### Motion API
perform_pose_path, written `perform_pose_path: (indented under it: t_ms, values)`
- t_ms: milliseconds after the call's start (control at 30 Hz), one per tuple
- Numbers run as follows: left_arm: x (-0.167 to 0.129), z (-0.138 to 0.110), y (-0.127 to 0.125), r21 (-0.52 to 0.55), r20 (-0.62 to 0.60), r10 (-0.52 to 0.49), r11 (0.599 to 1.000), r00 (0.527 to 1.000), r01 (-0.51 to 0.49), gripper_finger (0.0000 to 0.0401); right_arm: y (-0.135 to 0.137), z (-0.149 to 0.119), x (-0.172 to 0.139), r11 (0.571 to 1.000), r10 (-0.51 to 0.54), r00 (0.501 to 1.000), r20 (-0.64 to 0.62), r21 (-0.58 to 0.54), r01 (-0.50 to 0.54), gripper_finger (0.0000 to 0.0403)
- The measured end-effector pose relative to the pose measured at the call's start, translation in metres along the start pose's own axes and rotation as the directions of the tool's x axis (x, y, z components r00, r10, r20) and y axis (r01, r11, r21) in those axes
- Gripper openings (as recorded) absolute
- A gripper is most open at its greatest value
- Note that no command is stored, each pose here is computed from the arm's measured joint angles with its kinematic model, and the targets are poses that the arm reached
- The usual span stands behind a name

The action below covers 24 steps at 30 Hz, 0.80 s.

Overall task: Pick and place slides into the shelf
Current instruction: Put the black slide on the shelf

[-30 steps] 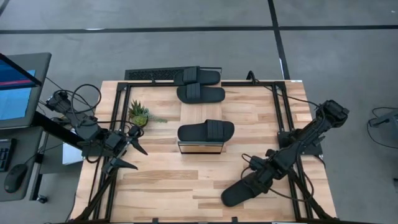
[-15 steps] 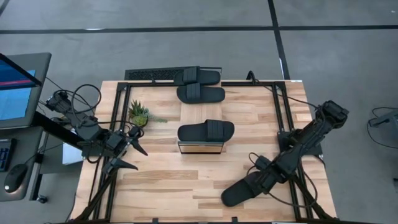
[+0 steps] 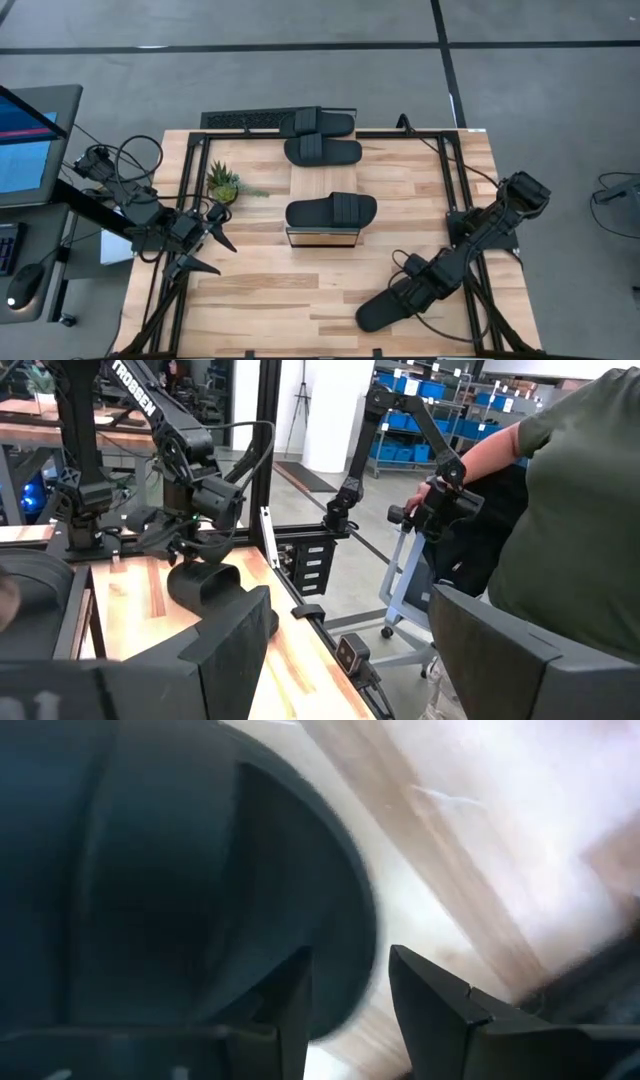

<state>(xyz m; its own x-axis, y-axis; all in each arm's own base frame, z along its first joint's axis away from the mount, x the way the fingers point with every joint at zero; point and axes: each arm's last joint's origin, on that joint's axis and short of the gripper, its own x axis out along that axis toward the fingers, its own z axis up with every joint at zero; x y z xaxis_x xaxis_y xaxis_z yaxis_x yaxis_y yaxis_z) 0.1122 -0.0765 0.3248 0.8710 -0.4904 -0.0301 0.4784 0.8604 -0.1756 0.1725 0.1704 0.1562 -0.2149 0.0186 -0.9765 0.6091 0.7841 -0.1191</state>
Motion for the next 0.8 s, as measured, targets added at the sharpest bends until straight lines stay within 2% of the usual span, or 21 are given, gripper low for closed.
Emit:
perform_pose_path:
  t_ms: [167,333,433,533,567,800]
  values:
    - [0.000,0.000,0.000,-0.006,0.000,0.000,1.000,1.000,0.000,0.0258,-0.005,0.005,0.019,0.997,0.078,0.996,-0.037,0.012,-0.078,0.0124]
    - [0.000,0.000,0.000,-0.025,-0.001,0.000,1.000,1.000,0.000,0.0258,-0.010,0.007,0.026,0.997,0.076,0.995,-0.061,0.024,-0.075,0.0121]
    - [0.000,-0.001,0.000,-0.025,-0.010,0.003,1.000,1.000,-0.003,0.0258,-0.012,0.010,0.025,0.996,0.085,0.994,-0.070,0.015,-0.084,0.0092]
    - [0.000,-0.001,0.000,-0.025,-0.013,0.004,1.000,1.000,-0.004,0.0258,-0.016,0.012,0.022,0.995,0.096,0.993,-0.073,-0.004,-0.097,0.0025]
    - [0.000,-0.001,0.000,-0.025,-0.012,0.004,1.000,1.000,-0.004,0.0258,-0.016,0.012,0.021,0.995,0.100,0.993,-0.070,-0.011,-0.101,0.0016]
    - [0.000,-0.002,0.000,-0.024,-0.016,0.005,1.000,1.000,-0.005,0.0258,-0.023,0.006,0.007,0.995,0.099,0.995,-0.019,0.001,-0.099,0.0002]
